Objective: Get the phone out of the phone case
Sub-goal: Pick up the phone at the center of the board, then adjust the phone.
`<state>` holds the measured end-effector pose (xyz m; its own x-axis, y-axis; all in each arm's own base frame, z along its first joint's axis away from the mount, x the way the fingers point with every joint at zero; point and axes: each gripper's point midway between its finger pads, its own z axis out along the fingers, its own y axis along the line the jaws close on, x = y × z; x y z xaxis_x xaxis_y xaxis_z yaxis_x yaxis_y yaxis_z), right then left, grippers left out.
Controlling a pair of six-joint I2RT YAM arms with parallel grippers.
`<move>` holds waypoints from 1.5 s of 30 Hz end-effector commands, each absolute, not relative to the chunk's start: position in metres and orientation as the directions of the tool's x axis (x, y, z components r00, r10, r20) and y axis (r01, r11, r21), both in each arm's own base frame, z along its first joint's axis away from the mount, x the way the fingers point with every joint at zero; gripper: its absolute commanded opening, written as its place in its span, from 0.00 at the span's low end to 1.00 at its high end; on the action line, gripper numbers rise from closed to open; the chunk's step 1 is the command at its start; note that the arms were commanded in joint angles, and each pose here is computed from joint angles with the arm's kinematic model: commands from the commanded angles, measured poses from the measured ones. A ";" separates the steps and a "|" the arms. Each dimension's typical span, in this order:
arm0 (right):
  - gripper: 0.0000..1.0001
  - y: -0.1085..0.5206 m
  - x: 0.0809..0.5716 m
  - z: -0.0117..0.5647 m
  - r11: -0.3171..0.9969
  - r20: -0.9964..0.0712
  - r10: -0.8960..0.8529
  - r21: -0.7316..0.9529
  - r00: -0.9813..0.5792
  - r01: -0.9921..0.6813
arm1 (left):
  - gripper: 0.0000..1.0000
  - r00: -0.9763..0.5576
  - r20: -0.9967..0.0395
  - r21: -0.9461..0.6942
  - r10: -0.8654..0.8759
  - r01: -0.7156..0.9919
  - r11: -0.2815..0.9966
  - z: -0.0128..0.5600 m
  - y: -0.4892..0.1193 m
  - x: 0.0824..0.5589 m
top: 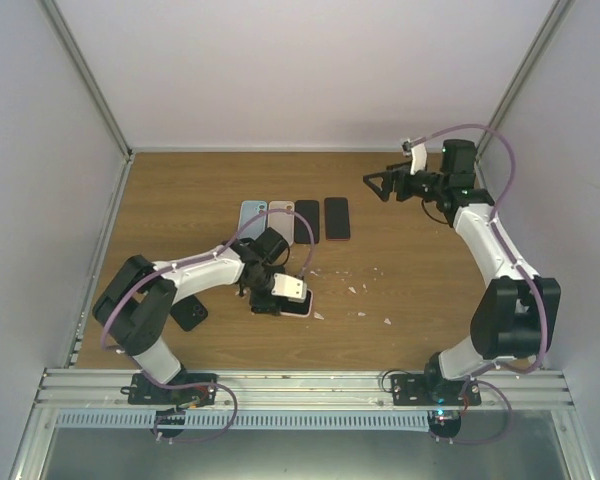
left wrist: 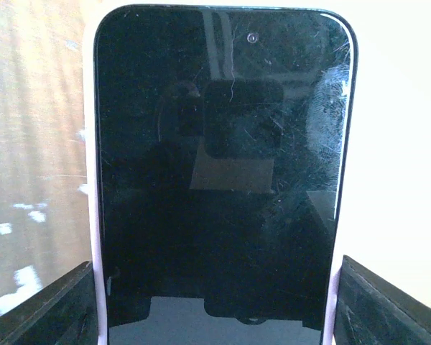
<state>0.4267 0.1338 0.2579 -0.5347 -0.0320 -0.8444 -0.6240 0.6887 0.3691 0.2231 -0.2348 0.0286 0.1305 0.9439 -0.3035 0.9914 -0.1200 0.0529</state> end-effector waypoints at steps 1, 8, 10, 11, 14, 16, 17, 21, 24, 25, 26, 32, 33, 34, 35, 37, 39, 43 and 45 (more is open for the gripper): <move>1.00 0.131 0.433 0.312 0.689 -0.915 0.031 0.311 -0.403 -0.654 | 0.45 0.032 -0.498 0.156 0.866 0.986 0.053 0.091 -0.267 0.250; 1.00 0.133 0.424 0.340 0.662 -0.913 0.151 0.378 -0.379 -0.647 | 0.42 -0.087 -0.681 0.210 0.728 0.928 0.307 0.169 -0.281 0.288; 1.00 0.134 0.420 0.347 0.645 -0.904 0.192 0.409 -0.381 -0.645 | 0.40 -0.122 -0.723 0.209 0.680 0.900 0.383 0.192 -0.283 0.299; 1.00 0.136 0.417 0.350 0.633 -0.897 0.210 0.427 -0.388 -0.646 | 0.37 -0.128 -0.743 0.210 0.657 0.887 0.410 0.205 -0.284 0.304; 0.99 0.144 0.406 0.346 0.586 -0.859 0.256 0.503 -0.444 -0.635 | 0.36 -0.155 -0.792 0.201 0.590 0.847 0.492 0.235 -0.287 0.318; 0.98 0.150 0.397 0.342 0.554 -0.837 0.274 0.540 -0.474 -0.634 | 0.36 -0.170 -0.817 0.190 0.551 0.823 0.536 0.252 -0.288 0.326; 0.98 0.154 0.392 0.342 0.540 -0.832 0.276 0.548 -0.481 -0.639 | 0.36 -0.178 -0.826 0.185 0.534 0.810 0.556 0.260 -0.288 0.330; 0.96 0.175 0.372 0.339 0.485 -0.830 0.246 0.553 -0.500 -0.678 | 0.35 -0.190 -0.849 0.185 0.492 0.766 0.616 0.283 -0.289 0.345; 0.94 0.191 0.360 0.342 0.440 -0.831 0.224 0.552 -0.509 -0.709 | 0.35 -0.209 -0.863 0.165 0.460 0.744 0.648 0.294 -0.290 0.352; 0.94 0.196 0.358 0.342 0.428 -0.831 0.217 0.553 -0.513 -0.715 | 0.34 -0.212 -0.868 0.160 0.449 0.737 0.657 0.298 -0.291 0.355; 0.94 0.200 0.356 0.342 0.418 -0.829 0.212 0.556 -0.518 -0.719 | 0.34 -0.215 -0.872 0.157 0.439 0.727 0.668 0.301 -0.290 0.357; 0.91 0.226 0.350 0.343 0.376 -0.824 0.181 0.562 -0.537 -0.736 | 0.34 -0.226 -0.883 0.155 0.412 0.687 0.710 0.313 -0.290 0.370; 0.91 0.229 0.350 0.343 0.374 -0.822 0.179 0.566 -0.541 -0.735 | 0.34 -0.228 -0.884 0.153 0.408 0.683 0.714 0.314 -0.290 0.371; 0.90 0.232 0.351 0.341 0.372 -0.818 0.177 0.571 -0.548 -0.732 | 0.34 -0.228 -0.886 0.152 0.404 0.681 0.716 0.316 -0.291 0.372; 0.89 0.234 0.352 0.339 0.375 -0.813 0.178 0.576 -0.554 -0.726 | 0.34 -0.228 -0.888 0.149 0.400 0.680 0.718 0.318 -0.291 0.373; 0.86 0.237 0.357 0.335 0.380 -0.800 0.185 0.594 -0.571 -0.709 | 0.34 -0.231 -0.890 0.143 0.393 0.677 0.722 0.319 -0.292 0.375; 0.84 0.238 0.361 0.331 0.382 -0.782 0.198 0.617 -0.591 -0.689 | 0.34 -0.239 -0.890 0.135 0.388 0.674 0.726 0.318 -0.294 0.377; 0.77 0.240 0.371 0.326 0.373 -0.735 0.234 0.672 -0.636 -0.640 | 0.33 -0.250 -0.890 0.127 0.381 0.667 0.735 0.316 -0.296 0.382; 0.70 0.242 0.374 0.327 0.368 -0.724 0.242 0.685 -0.646 -0.629 | 0.33 -0.252 -0.890 0.125 0.379 0.665 0.736 0.316 -0.297 0.383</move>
<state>0.3644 0.2371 0.3099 -0.6469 0.1950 -0.7372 -0.6393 0.3881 0.6638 0.3670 -0.2896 0.2763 -0.3247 0.4672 -0.8224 0.6982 0.7049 0.1248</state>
